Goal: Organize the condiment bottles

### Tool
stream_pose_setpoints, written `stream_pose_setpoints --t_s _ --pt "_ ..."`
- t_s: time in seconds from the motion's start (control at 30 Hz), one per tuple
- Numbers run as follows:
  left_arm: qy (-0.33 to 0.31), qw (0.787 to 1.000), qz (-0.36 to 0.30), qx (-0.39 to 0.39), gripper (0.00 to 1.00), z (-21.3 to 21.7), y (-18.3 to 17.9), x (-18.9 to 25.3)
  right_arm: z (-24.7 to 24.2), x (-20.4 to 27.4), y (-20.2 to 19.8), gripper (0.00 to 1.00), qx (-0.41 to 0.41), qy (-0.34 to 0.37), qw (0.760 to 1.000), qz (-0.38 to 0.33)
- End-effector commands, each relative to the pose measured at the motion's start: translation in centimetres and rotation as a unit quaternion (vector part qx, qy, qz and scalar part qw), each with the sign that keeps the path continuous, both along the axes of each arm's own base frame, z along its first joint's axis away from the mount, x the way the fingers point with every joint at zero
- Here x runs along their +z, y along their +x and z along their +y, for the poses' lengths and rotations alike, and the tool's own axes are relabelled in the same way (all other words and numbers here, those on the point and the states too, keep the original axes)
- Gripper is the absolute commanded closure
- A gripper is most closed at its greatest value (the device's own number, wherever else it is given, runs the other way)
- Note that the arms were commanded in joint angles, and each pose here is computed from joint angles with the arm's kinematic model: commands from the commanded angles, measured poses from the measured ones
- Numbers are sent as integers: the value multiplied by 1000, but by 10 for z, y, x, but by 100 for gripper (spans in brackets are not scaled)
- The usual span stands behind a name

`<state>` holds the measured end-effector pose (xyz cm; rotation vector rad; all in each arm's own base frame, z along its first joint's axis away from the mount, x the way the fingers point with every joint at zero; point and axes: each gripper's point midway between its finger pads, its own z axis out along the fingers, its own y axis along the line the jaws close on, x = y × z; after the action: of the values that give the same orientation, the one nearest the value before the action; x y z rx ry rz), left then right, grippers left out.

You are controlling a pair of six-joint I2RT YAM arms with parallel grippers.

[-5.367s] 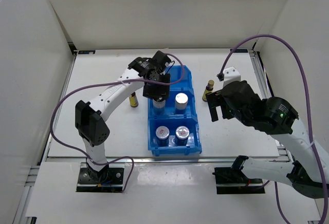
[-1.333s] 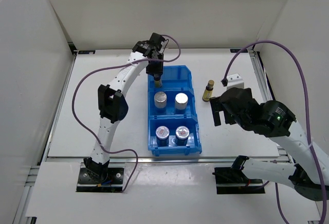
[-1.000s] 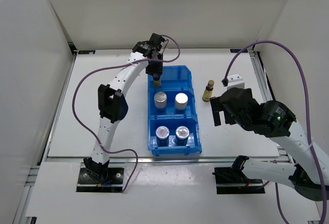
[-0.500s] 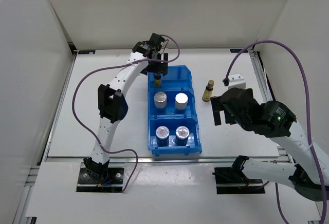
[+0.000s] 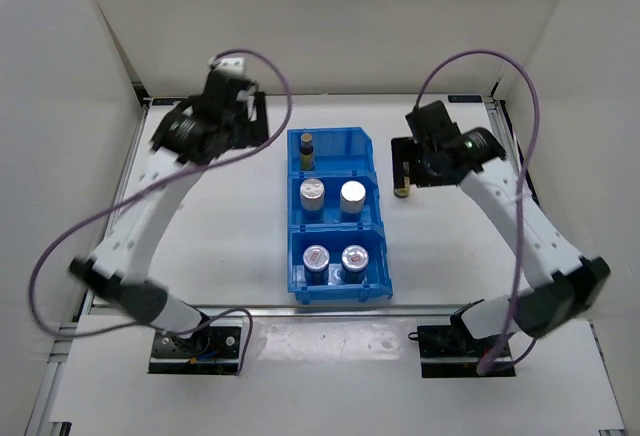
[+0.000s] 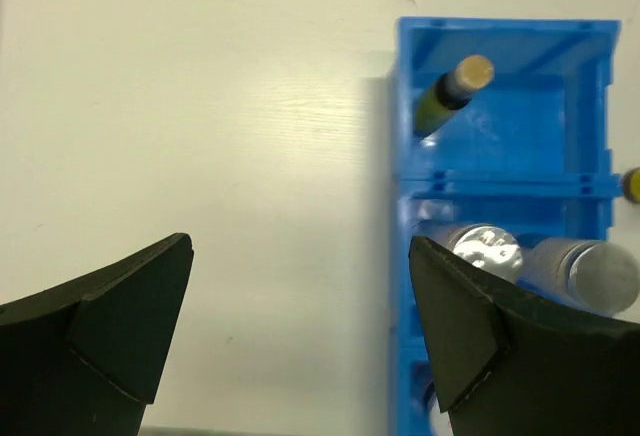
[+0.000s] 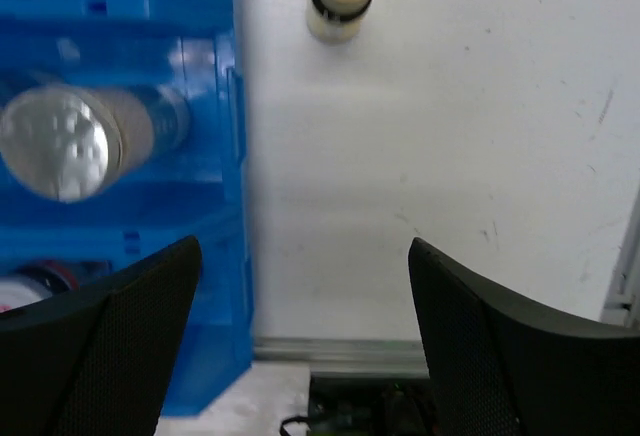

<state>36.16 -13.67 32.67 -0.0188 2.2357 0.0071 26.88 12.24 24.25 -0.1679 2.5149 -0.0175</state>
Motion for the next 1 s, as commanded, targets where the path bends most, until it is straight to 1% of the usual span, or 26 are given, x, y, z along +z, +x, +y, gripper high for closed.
stream_pose_setpoints --t_s 0.0,0.03,0.1,0.13,0.2,0.23,0.27,0.3,0.33,0.47,0.6,0.73,0.87,0.97 --pt "43 997 -17 57 0 43 -36 -12 18 12 48 13 19 80 997 -14" --pt "66 996 10 59 0 51 -46 -38 20 -4 60 15 15 77 997 11" --pt "59 995 10 76 0 62 -63 -46 21 -1 82 17 4 80 997 4" --pt "66 994 34 75 0 65 -73 -67 25 -15 92 18 3 73 997 21" --pt "52 995 39 81 0 69 -87 -77 25 -15 104 19 -2 72 997 25" --pt "50 994 41 84 0 71 -90 -83 27 -26 112 20 -6 63 997 36" --pt "65 992 55 88 0 77 -96 -98 27 -29 113 20 -3 58 997 43" --pt "69 991 56 95 0 81 -99 -102 26 -35 115 20 -6 51 998 48" --pt "76 991 49 103 0 85 -100 -102 25 -39 120 21 -9 45 998 50" --pt "73 991 51 95 0 81 -100 -103 14 -51 126 22 -27 30 997 59" --pt "90 989 58 98 0 82 -95 -107 12 -58 126 22 -29 22 997 66" --pt "101 988 67 100 0 81 -91 -111 11 -57 128 22 -32 21 997 61" --pt "101 988 67 100 0 81 -91 -111 -1 -69 132 22 -43 13 996 75" --pt "101 988 61 103 0 83 -91 -109 -6 -77 138 24 -50 22 995 83"
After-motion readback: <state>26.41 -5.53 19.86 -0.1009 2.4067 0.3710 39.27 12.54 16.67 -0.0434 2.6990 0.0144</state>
